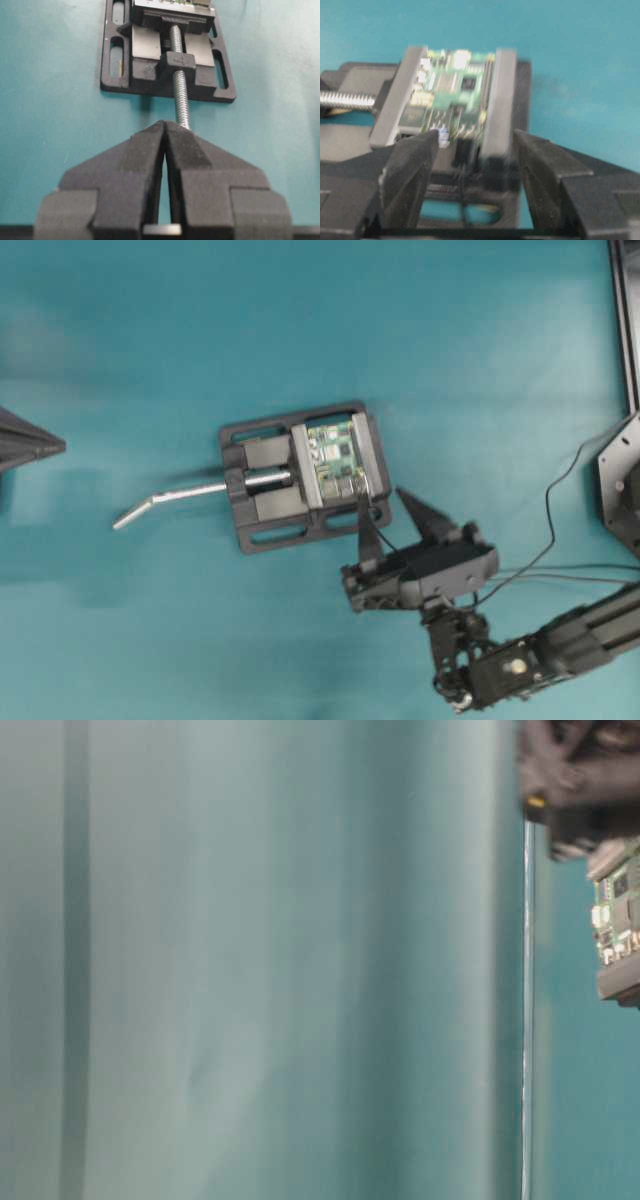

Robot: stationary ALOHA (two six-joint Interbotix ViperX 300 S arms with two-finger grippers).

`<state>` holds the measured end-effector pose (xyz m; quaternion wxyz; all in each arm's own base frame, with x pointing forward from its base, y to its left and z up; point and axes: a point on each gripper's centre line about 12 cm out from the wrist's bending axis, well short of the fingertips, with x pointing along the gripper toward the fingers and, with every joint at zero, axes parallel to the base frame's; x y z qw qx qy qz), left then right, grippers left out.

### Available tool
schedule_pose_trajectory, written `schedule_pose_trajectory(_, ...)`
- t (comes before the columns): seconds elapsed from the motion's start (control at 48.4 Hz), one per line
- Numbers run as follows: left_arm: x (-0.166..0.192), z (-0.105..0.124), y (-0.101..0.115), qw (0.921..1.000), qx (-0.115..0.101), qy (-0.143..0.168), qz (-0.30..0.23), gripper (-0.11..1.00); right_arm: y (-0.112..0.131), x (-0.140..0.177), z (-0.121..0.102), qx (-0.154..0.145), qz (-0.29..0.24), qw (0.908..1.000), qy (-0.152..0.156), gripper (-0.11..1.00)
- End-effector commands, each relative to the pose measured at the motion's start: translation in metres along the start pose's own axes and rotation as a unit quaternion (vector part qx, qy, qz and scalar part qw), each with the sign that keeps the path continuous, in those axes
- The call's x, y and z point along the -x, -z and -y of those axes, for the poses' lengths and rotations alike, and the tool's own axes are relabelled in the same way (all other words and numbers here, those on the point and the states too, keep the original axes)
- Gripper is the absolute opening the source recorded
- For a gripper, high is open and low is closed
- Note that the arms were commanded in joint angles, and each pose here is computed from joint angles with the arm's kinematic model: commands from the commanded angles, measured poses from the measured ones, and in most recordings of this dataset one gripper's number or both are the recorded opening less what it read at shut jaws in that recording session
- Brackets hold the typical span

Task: Insert the USB into the fixed PCB.
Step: 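Open the right gripper and pull it back from the inserted plug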

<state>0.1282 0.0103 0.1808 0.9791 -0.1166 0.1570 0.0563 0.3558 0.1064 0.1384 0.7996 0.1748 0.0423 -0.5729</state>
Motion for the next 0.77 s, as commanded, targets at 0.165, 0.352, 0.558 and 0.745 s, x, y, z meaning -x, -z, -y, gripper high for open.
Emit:
schedule_pose_trajectory(0.165,0.001,0.003,-0.011,0.9999,0.000,0.004,0.012,0.00,-0.034,-0.002,0.020,0.002,0.004,0.9999,-0.016,0.67)
schedule_pose_trajectory(0.352,0.001,0.003,-0.011,0.9999,0.000,0.004,0.012,0.00,-0.036,-0.009,0.039,0.020,-0.038,0.9978,-0.052,0.67)
schedule_pose_trajectory(0.558,0.001,0.003,-0.011,0.9999,0.000,0.004,0.012,0.00,-0.042,-0.018,0.041,0.046,-0.040,0.9891,-0.134,0.67)
schedule_pose_trajectory(0.745,0.001,0.003,-0.011,0.9999,0.000,0.004,0.012,0.00,-0.057,-0.026,0.034,0.052,-0.028,0.9787,-0.196,0.67)
